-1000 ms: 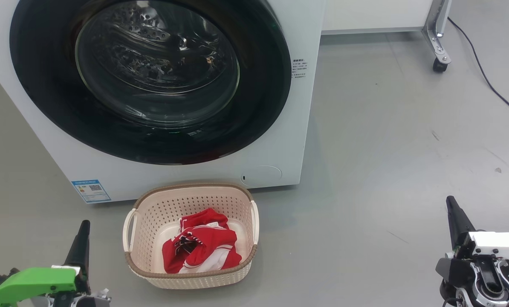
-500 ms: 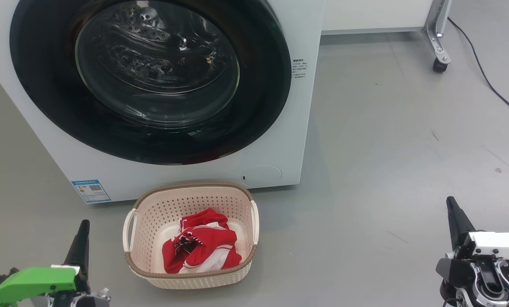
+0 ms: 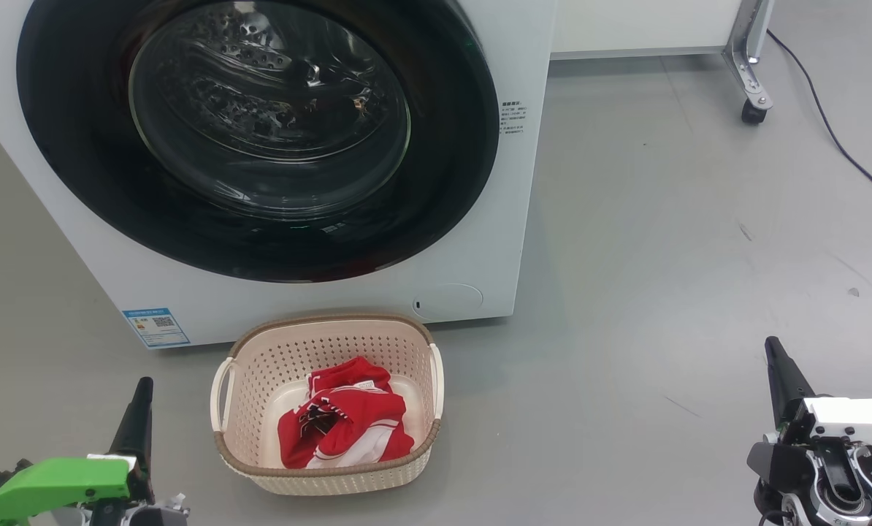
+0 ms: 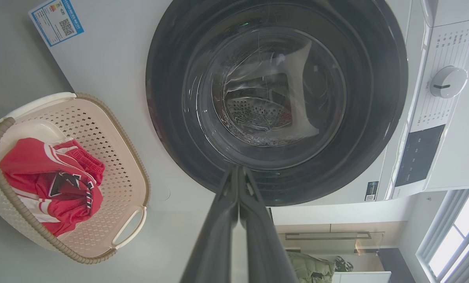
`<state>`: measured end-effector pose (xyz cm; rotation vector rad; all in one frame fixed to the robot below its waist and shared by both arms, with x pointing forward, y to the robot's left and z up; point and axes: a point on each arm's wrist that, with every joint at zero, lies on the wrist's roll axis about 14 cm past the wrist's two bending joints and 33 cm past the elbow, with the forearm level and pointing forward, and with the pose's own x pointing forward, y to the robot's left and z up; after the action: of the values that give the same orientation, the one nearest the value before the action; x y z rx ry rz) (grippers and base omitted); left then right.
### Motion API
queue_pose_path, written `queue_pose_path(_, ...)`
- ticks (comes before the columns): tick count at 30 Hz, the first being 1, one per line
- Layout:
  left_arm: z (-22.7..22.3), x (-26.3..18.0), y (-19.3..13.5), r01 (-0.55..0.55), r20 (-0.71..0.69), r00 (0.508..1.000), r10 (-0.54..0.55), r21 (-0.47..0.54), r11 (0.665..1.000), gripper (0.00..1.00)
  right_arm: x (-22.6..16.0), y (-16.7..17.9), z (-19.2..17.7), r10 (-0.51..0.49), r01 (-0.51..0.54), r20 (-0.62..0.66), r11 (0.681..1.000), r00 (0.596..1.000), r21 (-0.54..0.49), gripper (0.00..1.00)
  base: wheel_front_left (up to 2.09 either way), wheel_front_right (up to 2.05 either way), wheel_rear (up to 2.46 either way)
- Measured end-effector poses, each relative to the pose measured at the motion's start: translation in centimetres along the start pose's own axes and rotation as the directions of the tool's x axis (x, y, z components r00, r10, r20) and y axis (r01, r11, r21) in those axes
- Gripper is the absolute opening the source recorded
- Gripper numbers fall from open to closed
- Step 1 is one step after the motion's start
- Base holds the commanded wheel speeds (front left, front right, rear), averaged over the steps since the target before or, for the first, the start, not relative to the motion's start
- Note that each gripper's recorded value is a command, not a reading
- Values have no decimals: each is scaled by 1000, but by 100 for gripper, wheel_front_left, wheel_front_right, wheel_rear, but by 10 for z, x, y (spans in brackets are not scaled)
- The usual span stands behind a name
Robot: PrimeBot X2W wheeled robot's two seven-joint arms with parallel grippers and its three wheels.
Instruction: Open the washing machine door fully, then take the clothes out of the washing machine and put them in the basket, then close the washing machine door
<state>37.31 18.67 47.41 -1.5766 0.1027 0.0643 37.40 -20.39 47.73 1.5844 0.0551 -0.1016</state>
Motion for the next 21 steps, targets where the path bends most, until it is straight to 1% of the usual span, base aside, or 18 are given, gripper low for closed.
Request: queue_pose_path(21, 0, 0, 0, 0, 0, 1000, 0, -4, 1000, 0, 0, 0, 0, 2, -2, -2, 1000, 1000, 1, 0, 0, 0, 0)
